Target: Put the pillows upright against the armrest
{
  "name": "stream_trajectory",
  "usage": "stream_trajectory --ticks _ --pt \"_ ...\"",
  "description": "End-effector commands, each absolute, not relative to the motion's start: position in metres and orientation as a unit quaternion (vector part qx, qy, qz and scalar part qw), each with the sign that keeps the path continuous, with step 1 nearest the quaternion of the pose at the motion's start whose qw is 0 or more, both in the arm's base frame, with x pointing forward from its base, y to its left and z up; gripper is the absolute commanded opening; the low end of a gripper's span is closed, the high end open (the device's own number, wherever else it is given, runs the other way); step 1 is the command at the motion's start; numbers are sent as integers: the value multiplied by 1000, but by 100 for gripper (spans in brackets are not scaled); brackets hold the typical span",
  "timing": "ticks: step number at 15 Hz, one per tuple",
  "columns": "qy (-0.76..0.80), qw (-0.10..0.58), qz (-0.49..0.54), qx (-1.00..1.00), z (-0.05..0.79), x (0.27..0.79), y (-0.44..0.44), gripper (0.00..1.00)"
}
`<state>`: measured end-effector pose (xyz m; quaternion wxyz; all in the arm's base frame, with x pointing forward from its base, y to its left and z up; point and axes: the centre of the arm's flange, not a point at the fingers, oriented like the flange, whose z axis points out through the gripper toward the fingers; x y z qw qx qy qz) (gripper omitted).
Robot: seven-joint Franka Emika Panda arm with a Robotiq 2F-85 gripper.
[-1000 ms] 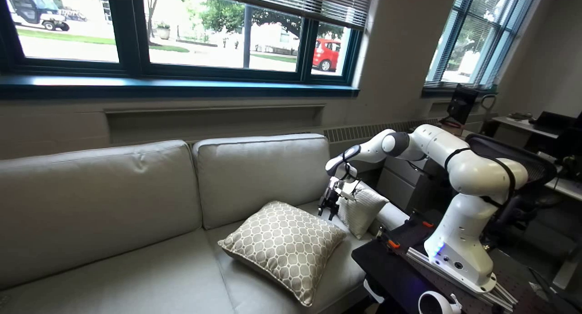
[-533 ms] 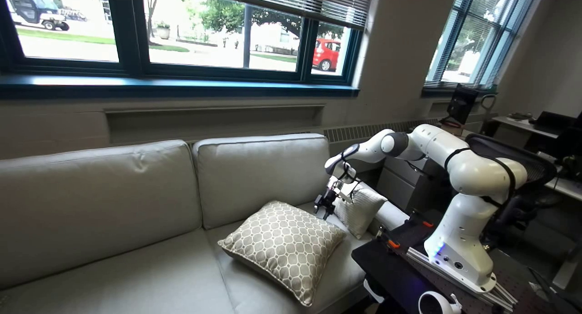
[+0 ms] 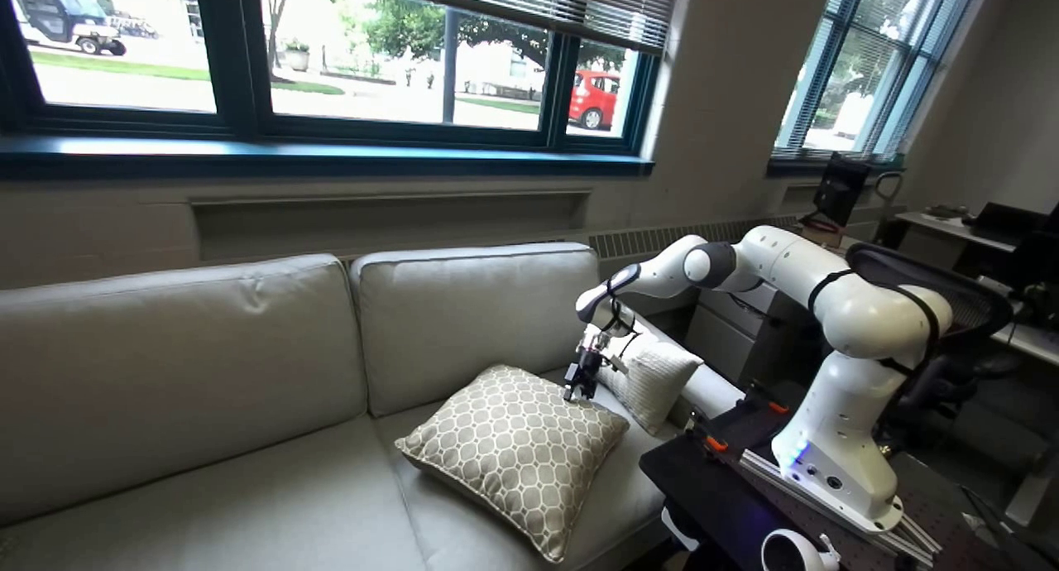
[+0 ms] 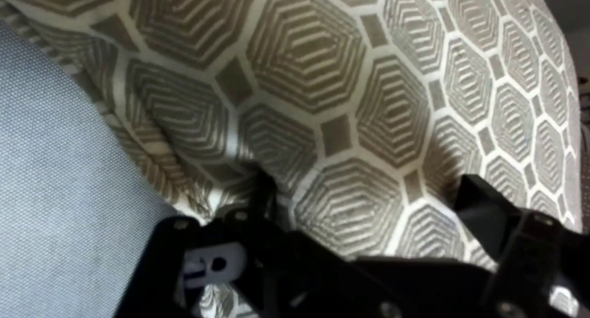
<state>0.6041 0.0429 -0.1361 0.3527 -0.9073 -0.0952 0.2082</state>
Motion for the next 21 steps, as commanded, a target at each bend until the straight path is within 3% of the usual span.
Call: stream_trajectory --ticks 1,4,5,6,12,16,21 --pt "-146 360 243 -889 -195 642 71 100" --pt "-162 352 258 -885 -196 639 82 100" --pt "-164 350 263 -884 -196 637 84 75" --pt "-173 346 266 -883 -196 636 88 75" --pt "-159 331 243 -898 -177 637 111 30" --pt "-95 272 183 -940 -134 622 125 4" --pt "-22 242 128 -962 -74 576 150 1"
